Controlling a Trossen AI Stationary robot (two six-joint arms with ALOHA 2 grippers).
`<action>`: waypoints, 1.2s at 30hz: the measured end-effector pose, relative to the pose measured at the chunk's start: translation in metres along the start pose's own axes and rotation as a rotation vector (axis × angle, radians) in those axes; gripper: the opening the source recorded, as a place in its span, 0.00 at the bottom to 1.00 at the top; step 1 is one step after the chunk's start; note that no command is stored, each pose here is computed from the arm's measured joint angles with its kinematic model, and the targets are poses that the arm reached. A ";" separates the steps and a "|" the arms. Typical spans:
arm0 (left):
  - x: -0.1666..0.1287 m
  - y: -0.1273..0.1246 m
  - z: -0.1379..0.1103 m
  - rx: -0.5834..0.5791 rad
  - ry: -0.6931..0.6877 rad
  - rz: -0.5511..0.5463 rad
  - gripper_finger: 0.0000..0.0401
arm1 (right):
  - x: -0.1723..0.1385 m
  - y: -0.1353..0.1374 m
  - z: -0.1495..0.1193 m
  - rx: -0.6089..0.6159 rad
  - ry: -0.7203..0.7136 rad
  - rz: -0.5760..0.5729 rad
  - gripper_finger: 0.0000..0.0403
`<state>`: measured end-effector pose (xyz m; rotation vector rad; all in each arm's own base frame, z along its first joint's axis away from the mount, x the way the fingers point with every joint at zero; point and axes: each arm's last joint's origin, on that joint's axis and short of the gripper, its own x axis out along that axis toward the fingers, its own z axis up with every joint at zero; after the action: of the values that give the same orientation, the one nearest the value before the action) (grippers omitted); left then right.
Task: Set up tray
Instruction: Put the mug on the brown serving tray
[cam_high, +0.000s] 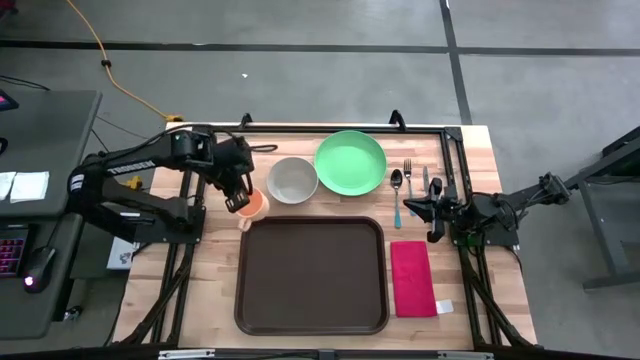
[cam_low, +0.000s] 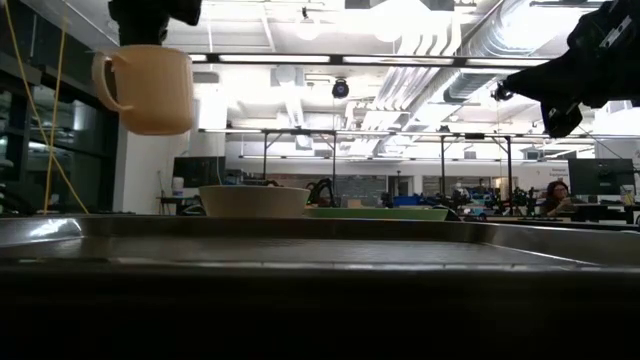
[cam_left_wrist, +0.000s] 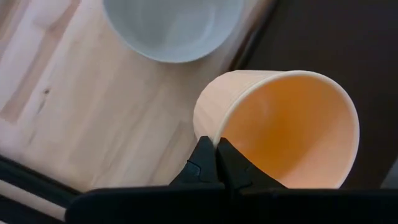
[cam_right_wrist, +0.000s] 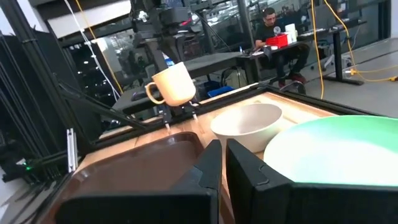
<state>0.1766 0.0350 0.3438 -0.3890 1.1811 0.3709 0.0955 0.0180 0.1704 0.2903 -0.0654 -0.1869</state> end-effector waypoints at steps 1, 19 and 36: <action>0.000 -0.003 0.000 0.003 -0.003 -0.006 0.03 | 0.000 0.000 0.000 -0.004 0.001 0.001 0.00; 0.019 -0.051 -0.005 0.052 0.083 -0.043 0.03 | 0.000 0.000 0.000 -0.007 0.004 0.000 0.00; 0.056 -0.059 0.004 0.079 0.069 0.001 0.03 | 0.000 0.000 0.000 -0.006 0.003 0.000 0.00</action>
<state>0.2260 -0.0103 0.2986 -0.3345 1.2598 0.3125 0.0955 0.0181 0.1700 0.2842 -0.0615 -0.1869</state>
